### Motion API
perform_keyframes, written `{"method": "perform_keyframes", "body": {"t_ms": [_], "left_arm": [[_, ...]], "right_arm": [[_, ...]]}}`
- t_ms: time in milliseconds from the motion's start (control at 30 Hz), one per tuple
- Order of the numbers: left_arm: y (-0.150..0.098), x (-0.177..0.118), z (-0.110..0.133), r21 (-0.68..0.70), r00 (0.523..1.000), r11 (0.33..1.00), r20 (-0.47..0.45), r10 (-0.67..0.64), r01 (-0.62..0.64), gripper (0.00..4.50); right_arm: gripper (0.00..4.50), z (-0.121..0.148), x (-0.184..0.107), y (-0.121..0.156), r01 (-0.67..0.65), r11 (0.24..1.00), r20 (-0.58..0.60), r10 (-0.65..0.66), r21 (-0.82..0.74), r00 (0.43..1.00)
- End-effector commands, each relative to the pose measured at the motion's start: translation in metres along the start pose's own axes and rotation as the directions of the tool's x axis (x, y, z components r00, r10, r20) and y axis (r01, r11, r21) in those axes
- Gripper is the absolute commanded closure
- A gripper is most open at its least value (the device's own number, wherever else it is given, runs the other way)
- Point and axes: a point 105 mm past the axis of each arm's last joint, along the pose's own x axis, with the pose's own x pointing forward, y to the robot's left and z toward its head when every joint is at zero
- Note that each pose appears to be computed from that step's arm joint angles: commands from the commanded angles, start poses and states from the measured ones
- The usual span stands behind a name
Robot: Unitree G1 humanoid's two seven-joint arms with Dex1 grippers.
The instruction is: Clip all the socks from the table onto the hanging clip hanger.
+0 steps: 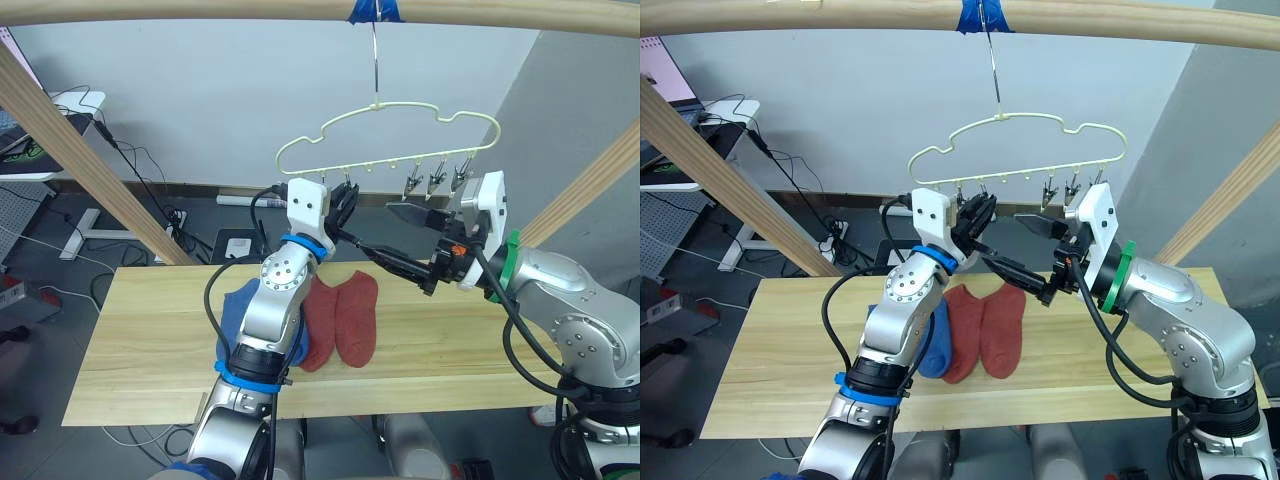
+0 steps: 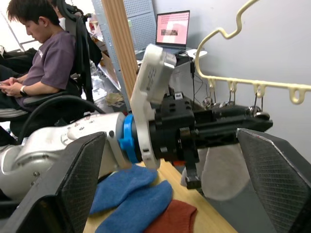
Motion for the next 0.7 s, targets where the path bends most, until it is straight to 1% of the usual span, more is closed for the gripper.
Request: {"method": "perform_keyframes", "body": {"t_ms": [33,233,300,367,467,500,700], "left_arm": [[-0.003,-0.002,0.012,0.001,0.999,1.0,0.044,-0.019,0.019,4.2],[-0.003,-0.002,0.008,0.063,0.999,0.998,0.042,-0.013,0.01,4.2],[-0.002,-0.001,0.008,0.058,0.999,0.998,0.047,0.0,-0.002,4.2],[-0.001,0.001,0.011,0.07,0.998,0.997,0.065,0.013,-0.017,3.5],[0.0,0.003,0.015,0.074,0.996,0.997,0.085,0.027,-0.033,2.66],[-0.001,0.003,0.015,0.072,0.996,0.997,0.084,0.025,-0.031,2.45],[-0.001,0.005,0.015,0.079,0.996,0.996,0.087,0.034,-0.041,2.45]], "right_arm": [[0.0,0.01,0.0,0.003,-0.011,0.999,0.036,0.013,-0.041,0.999],[0.0,0.01,0.0,0.003,-0.011,0.999,0.038,0.012,-0.044,0.999],[0.0,0.011,0.0,0.003,-0.009,0.999,0.039,0.01,-0.047,0.999],[0.0,0.013,0.0,0.003,-0.007,0.998,0.044,0.009,-0.055,0.999],[0.0,0.017,0.001,0.004,-0.009,0.998,0.056,0.013,-0.063,0.998],[0.0,0.018,0.002,0.005,-0.012,0.998,0.062,0.016,-0.063,0.998],[0.0,0.022,0.004,0.008,-0.028,0.996,0.068,0.033,-0.081,0.997]]}}
